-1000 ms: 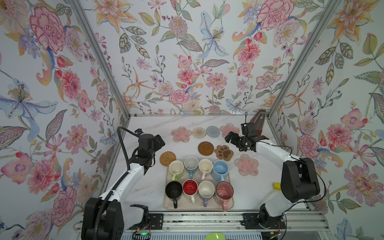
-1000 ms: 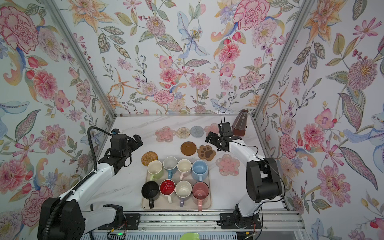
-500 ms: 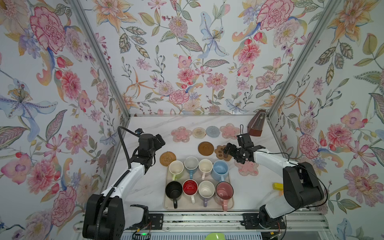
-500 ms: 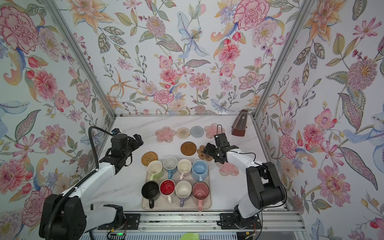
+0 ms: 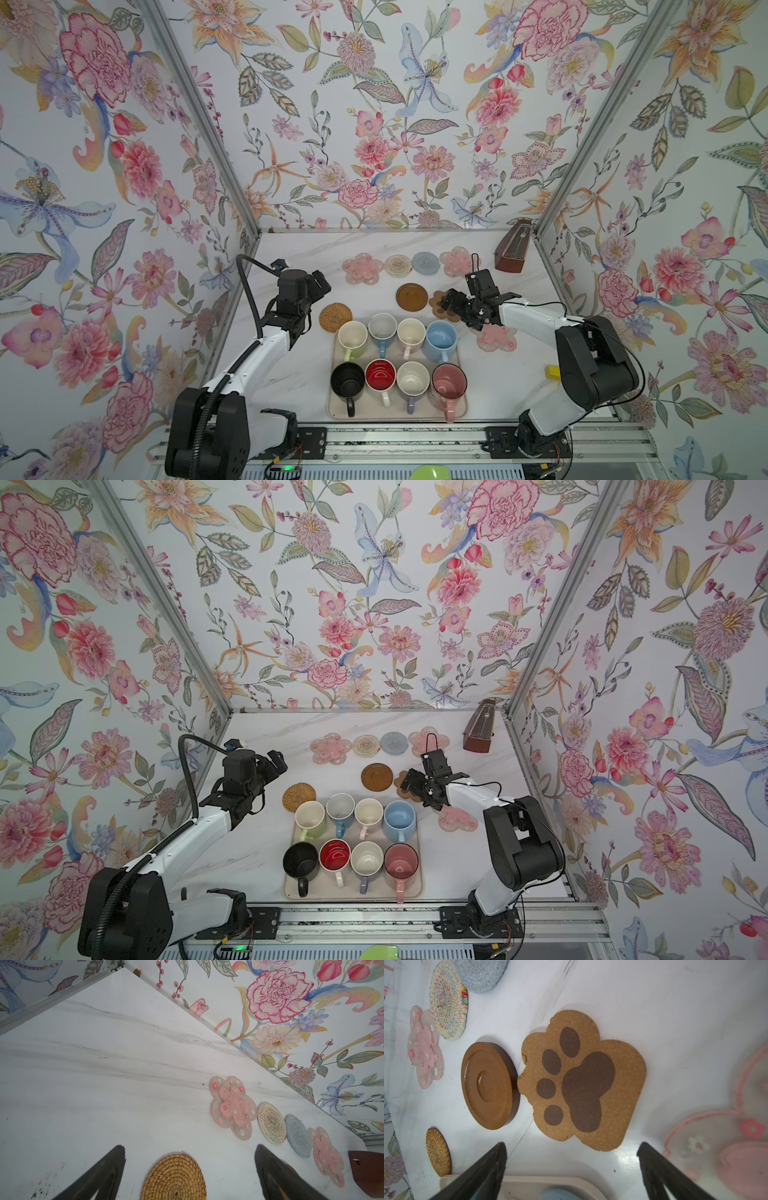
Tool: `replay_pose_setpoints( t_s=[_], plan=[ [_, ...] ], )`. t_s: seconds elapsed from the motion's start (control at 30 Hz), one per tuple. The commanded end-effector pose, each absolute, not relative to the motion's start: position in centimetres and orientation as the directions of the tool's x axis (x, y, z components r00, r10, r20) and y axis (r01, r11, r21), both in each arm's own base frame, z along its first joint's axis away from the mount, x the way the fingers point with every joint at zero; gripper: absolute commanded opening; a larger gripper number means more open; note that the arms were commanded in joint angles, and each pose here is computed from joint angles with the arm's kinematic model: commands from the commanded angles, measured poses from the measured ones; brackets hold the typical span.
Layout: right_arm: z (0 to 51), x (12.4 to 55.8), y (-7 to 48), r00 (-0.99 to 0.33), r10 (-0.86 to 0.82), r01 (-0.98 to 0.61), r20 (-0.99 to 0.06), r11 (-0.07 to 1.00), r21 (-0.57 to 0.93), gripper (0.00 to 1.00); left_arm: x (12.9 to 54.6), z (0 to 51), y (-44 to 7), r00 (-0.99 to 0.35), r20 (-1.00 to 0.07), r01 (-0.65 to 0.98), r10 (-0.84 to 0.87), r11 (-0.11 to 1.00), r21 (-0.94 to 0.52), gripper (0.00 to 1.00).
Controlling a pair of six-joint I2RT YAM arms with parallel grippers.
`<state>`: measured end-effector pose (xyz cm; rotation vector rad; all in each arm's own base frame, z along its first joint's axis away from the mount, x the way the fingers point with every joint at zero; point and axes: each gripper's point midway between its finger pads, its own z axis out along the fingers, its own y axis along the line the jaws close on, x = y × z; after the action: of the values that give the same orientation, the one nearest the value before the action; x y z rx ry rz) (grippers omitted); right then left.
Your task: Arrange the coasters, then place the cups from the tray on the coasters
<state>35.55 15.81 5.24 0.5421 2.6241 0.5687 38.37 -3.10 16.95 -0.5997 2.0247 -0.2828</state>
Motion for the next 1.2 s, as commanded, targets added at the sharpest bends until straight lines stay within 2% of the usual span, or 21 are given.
replay_pose_setpoints(
  t_s=[0.0,0.5,1.17],
  plan=[
    [4.3,35.3,15.8,-0.842,0.458,0.302,-0.285,0.839,0.453,0.99,38.2,17.6,-2.7,-0.388,-0.754,-0.296,-0.53,0.846,-0.443,0.99],
    [3.5,36.6,16.8,-0.847,0.451,0.29,-0.282,0.835,0.468,0.99,37.5,18.3,-2.1,-0.362,-0.765,-0.308,-0.533,0.843,-0.442,0.99],
    [3.6,40.7,19.3,-0.857,0.42,0.238,-0.299,0.837,0.492,0.99,37.8,19.2,-1.9,-0.349,-0.773,-0.302,-0.53,0.844,-0.443,0.99]
  ],
)
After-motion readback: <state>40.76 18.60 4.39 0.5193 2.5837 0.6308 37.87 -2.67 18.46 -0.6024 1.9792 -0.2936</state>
